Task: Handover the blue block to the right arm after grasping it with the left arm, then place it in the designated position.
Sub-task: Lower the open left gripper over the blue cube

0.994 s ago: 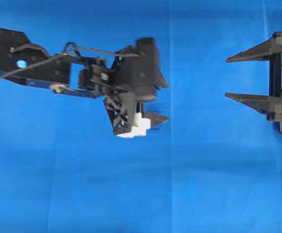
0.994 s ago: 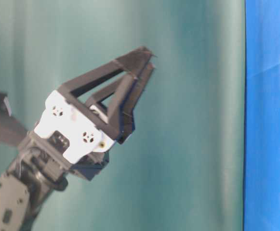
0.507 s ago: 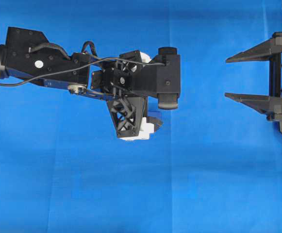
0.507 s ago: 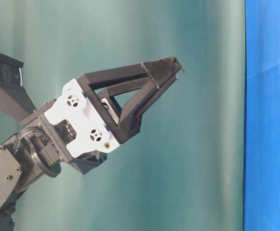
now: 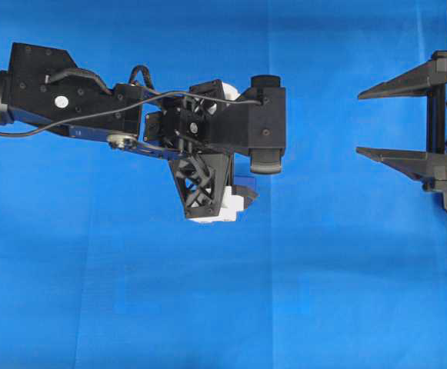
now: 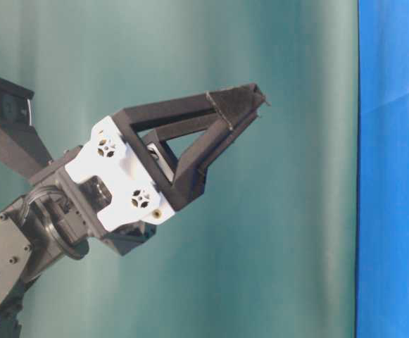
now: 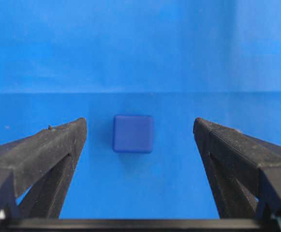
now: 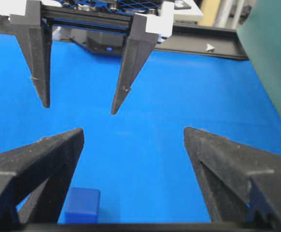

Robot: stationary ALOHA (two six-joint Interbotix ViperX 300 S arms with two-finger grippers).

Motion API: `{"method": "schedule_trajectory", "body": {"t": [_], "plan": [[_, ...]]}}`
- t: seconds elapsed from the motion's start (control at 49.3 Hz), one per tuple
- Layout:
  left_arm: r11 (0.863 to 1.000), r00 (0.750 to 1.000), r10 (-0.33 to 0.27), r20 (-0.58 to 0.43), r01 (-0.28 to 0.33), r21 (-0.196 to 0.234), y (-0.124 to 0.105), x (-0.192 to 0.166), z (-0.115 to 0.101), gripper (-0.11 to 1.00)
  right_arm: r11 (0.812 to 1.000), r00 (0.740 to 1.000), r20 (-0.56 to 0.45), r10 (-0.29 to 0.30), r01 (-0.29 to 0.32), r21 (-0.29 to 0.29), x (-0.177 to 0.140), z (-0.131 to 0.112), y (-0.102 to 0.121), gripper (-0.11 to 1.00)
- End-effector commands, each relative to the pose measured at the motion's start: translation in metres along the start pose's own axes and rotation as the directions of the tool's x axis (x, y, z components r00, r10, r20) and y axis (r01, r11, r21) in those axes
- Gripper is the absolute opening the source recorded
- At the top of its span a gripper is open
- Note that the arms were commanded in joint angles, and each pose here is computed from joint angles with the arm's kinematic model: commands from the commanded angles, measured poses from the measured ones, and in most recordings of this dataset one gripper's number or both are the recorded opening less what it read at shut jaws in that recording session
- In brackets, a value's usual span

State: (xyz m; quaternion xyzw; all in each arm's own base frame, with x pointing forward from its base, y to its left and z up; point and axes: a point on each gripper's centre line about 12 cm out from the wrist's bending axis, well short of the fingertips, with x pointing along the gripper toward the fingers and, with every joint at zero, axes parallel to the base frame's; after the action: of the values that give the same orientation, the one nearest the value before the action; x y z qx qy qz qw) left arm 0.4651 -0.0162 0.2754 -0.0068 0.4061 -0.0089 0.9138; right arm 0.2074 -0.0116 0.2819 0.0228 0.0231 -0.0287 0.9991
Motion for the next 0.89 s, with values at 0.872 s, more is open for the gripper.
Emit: {"method": "schedule_trajectory", "body": {"t": [0.872], "plan": [[1.0, 0.999, -0.002, 0.041, 0.002, -0.006, 0.0, 0.029, -0.022, 0.93, 1.0, 1.0, 0.026, 0.001, -0.001, 0.003, 0.002, 0.01, 0.0, 0.97]]}}
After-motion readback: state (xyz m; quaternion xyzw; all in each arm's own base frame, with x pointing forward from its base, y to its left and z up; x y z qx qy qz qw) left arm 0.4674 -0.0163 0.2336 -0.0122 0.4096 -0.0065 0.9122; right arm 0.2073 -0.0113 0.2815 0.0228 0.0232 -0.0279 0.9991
